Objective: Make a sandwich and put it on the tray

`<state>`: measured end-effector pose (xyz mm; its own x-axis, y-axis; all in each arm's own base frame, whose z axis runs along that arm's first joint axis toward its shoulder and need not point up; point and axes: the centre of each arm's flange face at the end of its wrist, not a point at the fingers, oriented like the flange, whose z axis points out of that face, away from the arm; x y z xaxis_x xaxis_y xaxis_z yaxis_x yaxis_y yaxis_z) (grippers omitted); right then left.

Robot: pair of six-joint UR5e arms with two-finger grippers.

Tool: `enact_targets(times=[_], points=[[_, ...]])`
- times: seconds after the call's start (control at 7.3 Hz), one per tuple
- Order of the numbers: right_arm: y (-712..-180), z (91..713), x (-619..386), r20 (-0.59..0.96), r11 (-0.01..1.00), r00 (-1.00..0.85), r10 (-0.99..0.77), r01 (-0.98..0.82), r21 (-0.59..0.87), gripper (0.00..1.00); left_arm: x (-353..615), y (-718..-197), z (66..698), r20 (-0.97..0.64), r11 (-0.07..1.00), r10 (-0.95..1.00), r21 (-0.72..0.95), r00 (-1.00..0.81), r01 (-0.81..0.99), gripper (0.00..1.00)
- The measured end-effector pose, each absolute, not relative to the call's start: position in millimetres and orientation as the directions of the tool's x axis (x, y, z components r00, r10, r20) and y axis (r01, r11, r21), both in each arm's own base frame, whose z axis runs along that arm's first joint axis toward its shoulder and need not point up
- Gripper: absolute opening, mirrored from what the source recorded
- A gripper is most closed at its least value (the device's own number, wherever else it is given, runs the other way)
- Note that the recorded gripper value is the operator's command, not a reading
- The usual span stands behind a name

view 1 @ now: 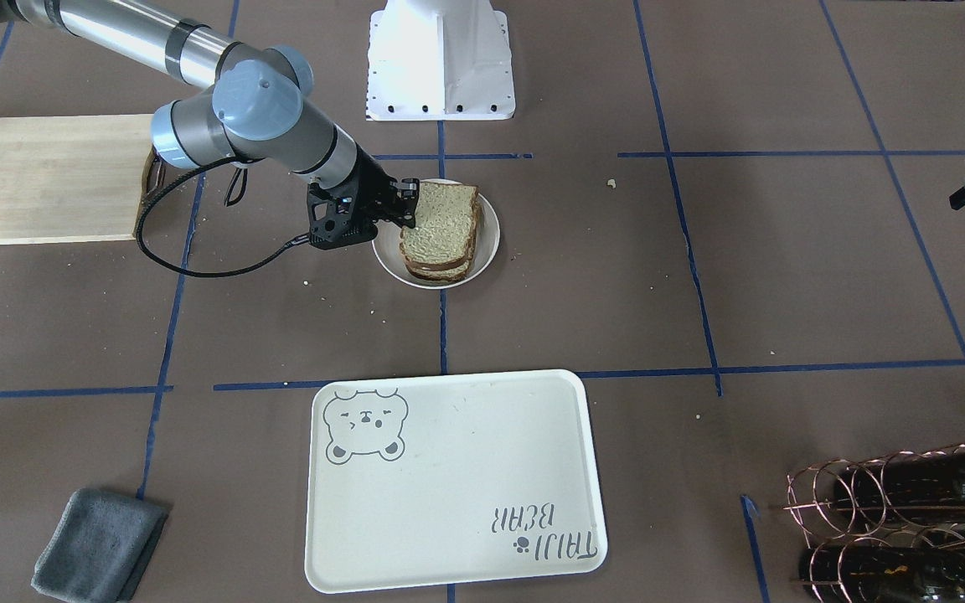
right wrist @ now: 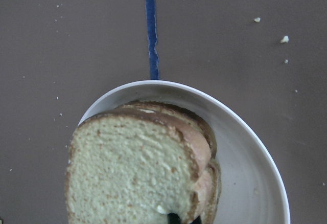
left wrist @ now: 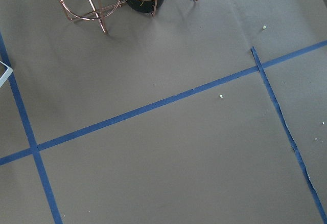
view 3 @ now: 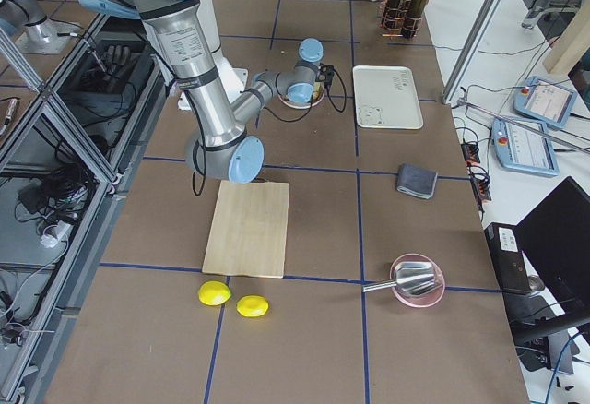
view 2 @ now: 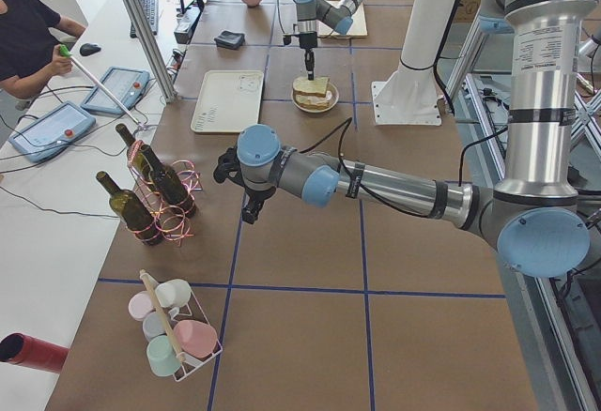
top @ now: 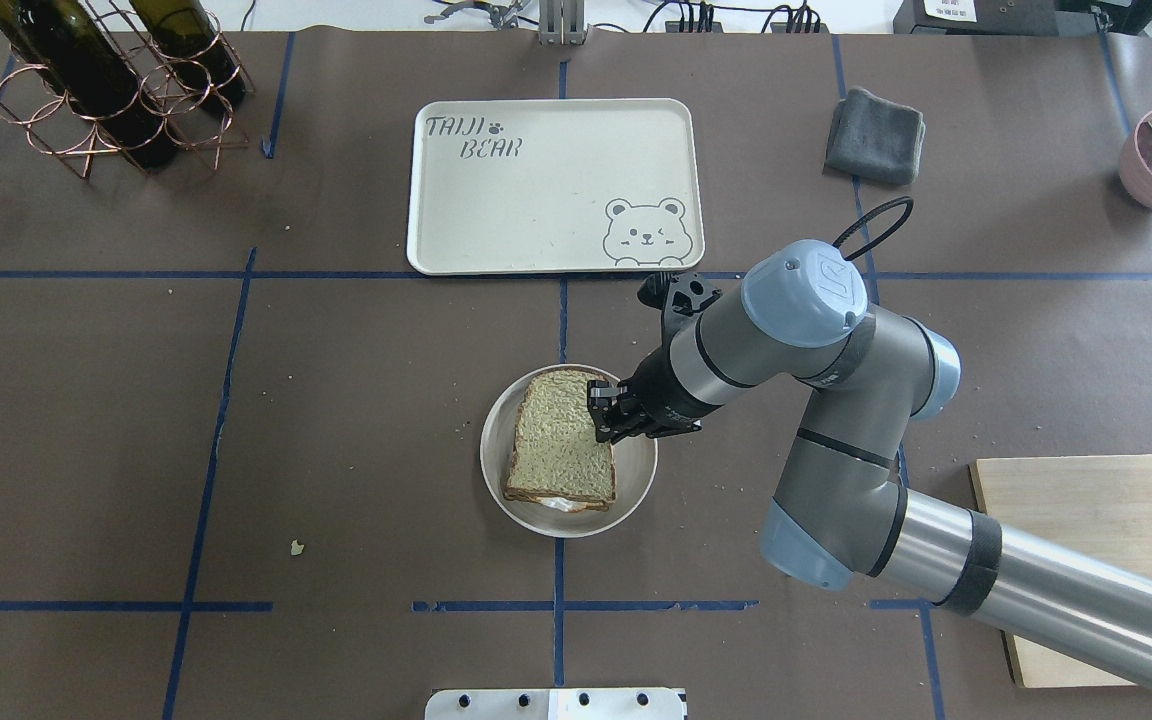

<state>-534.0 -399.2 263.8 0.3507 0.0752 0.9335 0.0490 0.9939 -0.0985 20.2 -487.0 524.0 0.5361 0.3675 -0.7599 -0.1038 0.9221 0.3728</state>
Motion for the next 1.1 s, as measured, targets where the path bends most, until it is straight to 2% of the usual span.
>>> enact_targets(times=[0.55,0.68,0.82,0.96,1.1], points=[[-397.3,265.2,-537.0,0.929,0.992,0.357,0.095,0.039,-0.117,0.02,20.3,-487.1,524.8,-0.760,0.923,0.367,0.372,0.536,-0.104,1.00],[-397.1,265.6,-537.4,0.929,0.992,0.358,0.097,0.038,-0.118,0.20,20.2,-487.1,524.9,-0.760,0.923,0.367,0.372,0.536,-0.104,1.00],[-397.2,265.8,-537.5,0.928,0.992,0.358,0.097,0.038,-0.119,0.49,20.2,-487.2,525.0,-0.760,0.923,0.367,0.372,0.536,-0.104,1.00],[-397.3,266.3,-537.8,0.928,0.992,0.359,0.098,0.038,-0.119,0.66,20.3,-487.2,525.3,-0.760,0.923,0.366,0.371,0.536,-0.104,1.00],[-397.5,266.8,-538.1,0.928,0.992,0.360,0.098,0.038,-0.120,0.73,20.3,-487.2,525.5,-0.760,0.923,0.366,0.371,0.536,-0.104,1.00]])
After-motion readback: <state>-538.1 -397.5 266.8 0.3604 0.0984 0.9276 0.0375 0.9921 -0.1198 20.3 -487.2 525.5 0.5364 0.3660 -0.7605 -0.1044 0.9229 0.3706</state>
